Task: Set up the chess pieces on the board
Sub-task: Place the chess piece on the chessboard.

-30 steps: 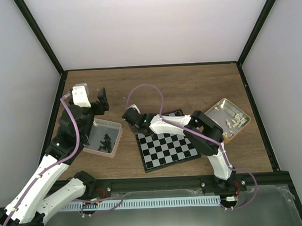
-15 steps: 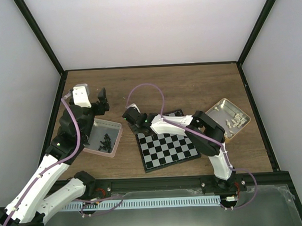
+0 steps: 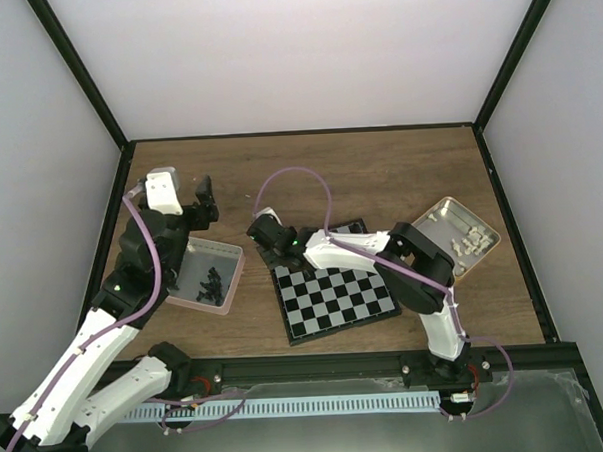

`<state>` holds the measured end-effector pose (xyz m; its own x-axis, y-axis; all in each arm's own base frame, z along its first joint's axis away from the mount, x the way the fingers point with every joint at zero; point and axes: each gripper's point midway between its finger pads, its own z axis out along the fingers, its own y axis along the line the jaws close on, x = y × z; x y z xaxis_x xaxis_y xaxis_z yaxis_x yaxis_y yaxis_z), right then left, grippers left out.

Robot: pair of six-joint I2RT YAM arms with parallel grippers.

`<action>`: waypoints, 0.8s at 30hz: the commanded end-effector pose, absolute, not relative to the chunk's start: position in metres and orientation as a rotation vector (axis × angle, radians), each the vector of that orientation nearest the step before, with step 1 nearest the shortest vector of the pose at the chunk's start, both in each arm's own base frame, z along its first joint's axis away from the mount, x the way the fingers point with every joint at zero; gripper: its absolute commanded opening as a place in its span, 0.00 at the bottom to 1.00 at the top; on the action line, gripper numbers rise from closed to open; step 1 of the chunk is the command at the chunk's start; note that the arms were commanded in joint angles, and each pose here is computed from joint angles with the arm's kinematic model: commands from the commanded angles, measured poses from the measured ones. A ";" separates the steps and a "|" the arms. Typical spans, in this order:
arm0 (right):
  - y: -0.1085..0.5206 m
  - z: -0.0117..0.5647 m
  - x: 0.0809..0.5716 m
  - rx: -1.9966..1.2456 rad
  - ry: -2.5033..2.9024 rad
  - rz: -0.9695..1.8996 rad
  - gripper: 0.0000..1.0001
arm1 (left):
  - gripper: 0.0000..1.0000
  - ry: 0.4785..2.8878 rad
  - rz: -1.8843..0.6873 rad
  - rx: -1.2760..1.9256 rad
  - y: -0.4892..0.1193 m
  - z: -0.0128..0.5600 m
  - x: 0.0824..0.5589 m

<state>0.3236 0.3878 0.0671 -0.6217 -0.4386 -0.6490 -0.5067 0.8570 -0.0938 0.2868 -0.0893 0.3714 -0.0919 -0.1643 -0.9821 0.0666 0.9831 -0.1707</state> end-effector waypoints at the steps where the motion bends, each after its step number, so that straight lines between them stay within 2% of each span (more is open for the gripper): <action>1: 0.389 0.086 0.326 -0.654 2.301 0.173 0.17 | 0.86 1.671 -0.175 -0.065 -0.092 0.363 0.293; 24: 0.389 0.104 0.327 -0.608 2.278 0.247 0.23 | 0.86 1.684 -0.180 -0.089 -0.092 0.361 0.294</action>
